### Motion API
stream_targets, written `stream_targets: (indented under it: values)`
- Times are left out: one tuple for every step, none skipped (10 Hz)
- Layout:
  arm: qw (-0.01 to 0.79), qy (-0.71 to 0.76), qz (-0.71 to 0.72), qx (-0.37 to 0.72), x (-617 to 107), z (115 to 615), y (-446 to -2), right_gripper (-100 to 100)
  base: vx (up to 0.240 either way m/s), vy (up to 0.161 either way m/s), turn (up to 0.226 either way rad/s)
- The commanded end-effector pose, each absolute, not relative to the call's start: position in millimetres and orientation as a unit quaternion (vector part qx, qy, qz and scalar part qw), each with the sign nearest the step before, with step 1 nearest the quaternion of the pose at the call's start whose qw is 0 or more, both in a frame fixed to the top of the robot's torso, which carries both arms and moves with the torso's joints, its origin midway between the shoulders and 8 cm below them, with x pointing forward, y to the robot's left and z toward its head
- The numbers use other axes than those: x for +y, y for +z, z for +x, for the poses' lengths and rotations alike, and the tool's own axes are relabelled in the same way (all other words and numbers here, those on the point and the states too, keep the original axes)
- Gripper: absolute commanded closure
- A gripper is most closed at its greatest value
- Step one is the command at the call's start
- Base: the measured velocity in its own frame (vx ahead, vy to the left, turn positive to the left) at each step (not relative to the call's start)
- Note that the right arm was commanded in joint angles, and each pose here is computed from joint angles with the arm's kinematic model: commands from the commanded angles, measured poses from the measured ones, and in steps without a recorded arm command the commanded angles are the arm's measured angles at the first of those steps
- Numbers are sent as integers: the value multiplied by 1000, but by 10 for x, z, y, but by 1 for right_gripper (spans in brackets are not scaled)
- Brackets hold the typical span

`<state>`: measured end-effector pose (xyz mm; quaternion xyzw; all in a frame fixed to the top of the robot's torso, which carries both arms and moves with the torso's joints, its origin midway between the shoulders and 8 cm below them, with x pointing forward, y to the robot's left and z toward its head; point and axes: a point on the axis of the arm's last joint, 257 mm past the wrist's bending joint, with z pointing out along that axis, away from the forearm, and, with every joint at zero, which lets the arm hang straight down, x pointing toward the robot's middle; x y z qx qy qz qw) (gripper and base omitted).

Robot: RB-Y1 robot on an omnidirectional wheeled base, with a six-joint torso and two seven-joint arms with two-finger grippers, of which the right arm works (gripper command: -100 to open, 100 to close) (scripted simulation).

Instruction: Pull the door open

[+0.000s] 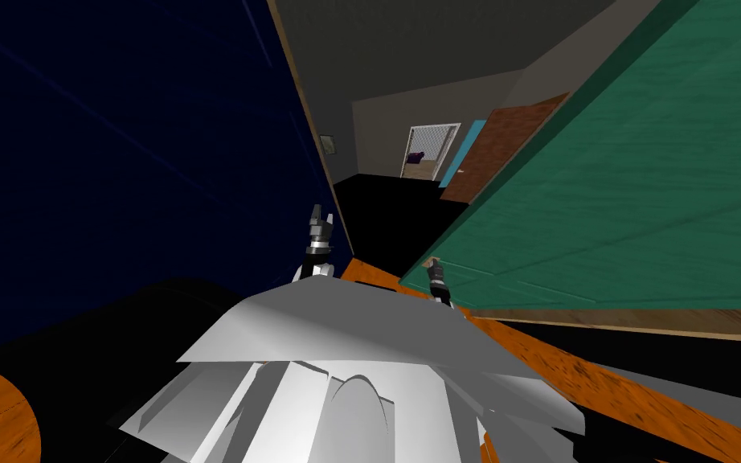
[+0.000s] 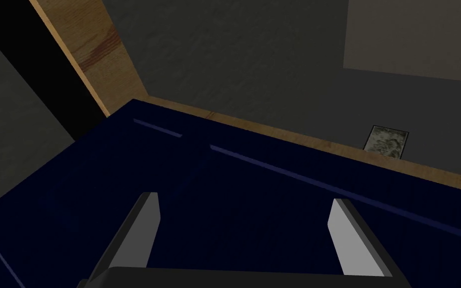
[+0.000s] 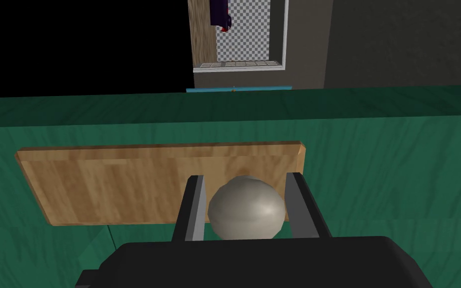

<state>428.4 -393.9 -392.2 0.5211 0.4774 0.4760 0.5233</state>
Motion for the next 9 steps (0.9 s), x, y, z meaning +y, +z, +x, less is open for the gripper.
stream_targets:
  values:
    - [518, 483, 516, 482, -3914, 4255, -3916, 100, -220, -74, 112]
    - [515, 486, 513, 486, -3903, 4241, -3915, 100, -218, -74, 108]
    - [510, 490, 510, 490, -3888, 4224, -3915, 100, -204, -35, 88]
    - [508, 492, 508, 492, -3879, 4212, -3915, 100, -199, -13, 63]
    - [509, 490, 509, 492, -3875, 4222, -3925, 100, -91, -4, 8]
    - [503, 495, 505, 498, -3864, 4149, -3942, 100, -129, -45, 80]
    - [500, 498, 501, 501, -3860, 4113, -3937, 100, -196, -65, 112]
    - [496, 503, 496, 505, -3855, 4073, -3932, 100, -204, -64, 98]
    - [492, 507, 491, 509, -3849, 4029, -3927, 100, -209, -75, 103]
